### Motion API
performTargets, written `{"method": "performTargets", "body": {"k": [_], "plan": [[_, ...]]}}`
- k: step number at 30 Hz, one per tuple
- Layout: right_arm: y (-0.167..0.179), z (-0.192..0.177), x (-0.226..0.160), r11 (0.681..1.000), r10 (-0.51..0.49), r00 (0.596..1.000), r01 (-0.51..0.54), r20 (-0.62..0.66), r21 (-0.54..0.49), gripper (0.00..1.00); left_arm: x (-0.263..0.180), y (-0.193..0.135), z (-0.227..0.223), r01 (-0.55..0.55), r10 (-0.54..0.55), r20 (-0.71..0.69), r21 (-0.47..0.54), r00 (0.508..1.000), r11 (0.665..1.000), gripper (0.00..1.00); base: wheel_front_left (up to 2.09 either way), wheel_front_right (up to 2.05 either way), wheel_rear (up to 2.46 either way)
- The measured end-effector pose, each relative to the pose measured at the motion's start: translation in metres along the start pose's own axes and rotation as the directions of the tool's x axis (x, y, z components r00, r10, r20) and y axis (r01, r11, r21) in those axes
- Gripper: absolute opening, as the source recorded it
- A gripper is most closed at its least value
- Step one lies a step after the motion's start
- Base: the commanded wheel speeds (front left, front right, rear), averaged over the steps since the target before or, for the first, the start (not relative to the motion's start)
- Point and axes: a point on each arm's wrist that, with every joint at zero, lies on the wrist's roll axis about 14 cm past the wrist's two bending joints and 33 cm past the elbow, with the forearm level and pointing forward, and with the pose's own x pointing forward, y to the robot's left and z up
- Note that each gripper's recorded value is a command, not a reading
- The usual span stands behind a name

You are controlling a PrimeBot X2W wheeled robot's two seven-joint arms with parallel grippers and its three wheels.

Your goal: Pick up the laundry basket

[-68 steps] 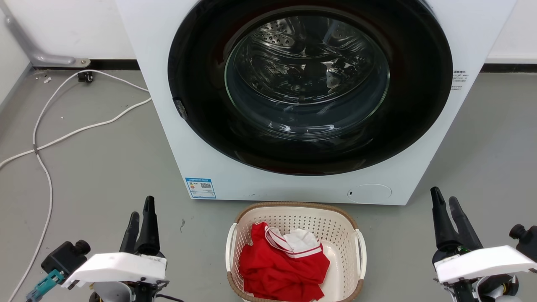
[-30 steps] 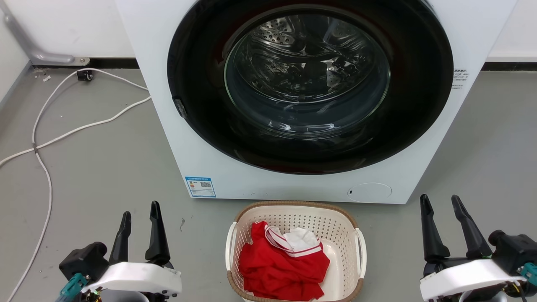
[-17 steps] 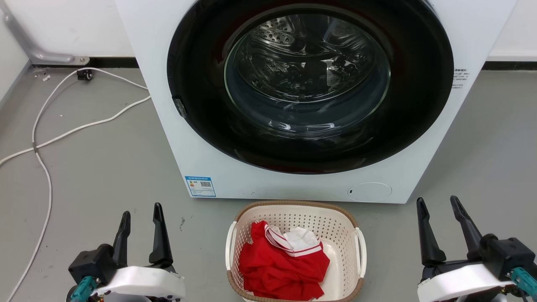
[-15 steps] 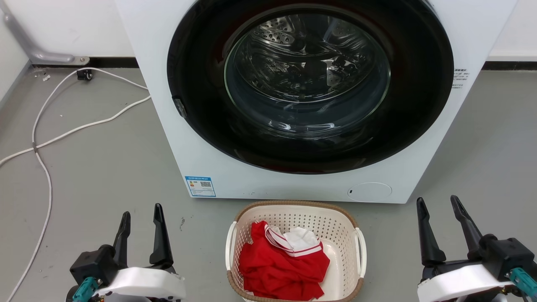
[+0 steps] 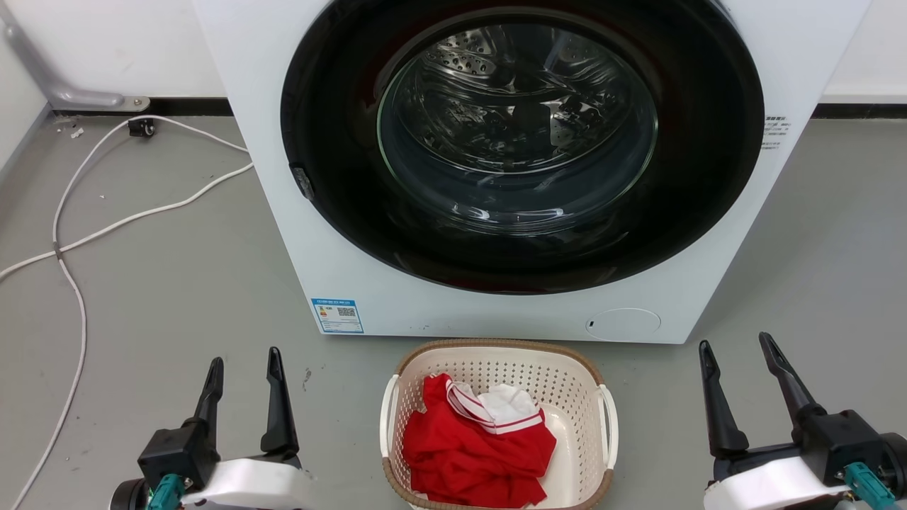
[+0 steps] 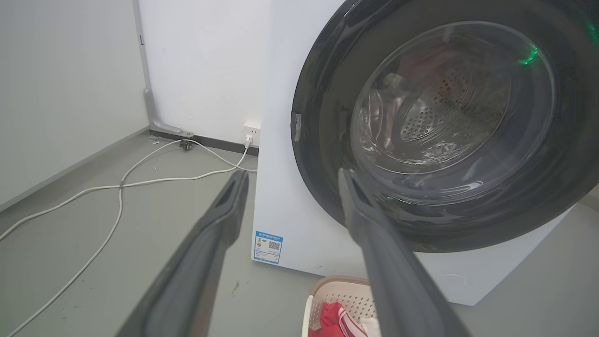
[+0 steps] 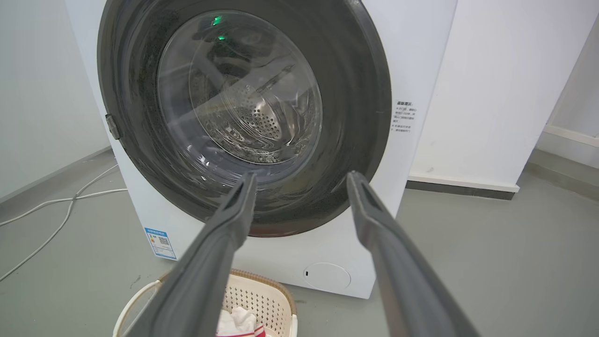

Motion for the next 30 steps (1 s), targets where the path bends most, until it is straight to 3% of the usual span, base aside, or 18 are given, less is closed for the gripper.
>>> {"method": "performTargets", "body": {"k": [17, 30], "plan": [[0.0029, 0.0001, -0.0020, 0.995, 0.024, 1.000, -0.023, 0.008, -0.100, 1.00, -0.0049, -0.0012, -0.0031, 0.011, -0.012, 0.009, 0.099, 1.000, 0.995, 1.00, 0.00, 0.00, 0.00], [0.0007, -0.0019, -0.0039, 0.997, 0.014, 1.000, -0.013, 0.005, -0.080, 1.00, -0.0065, 0.0033, -0.0069, -0.003, 0.004, -0.003, 0.096, 1.000, 0.995, 1.00, 0.00, 0.00, 0.00]]}}
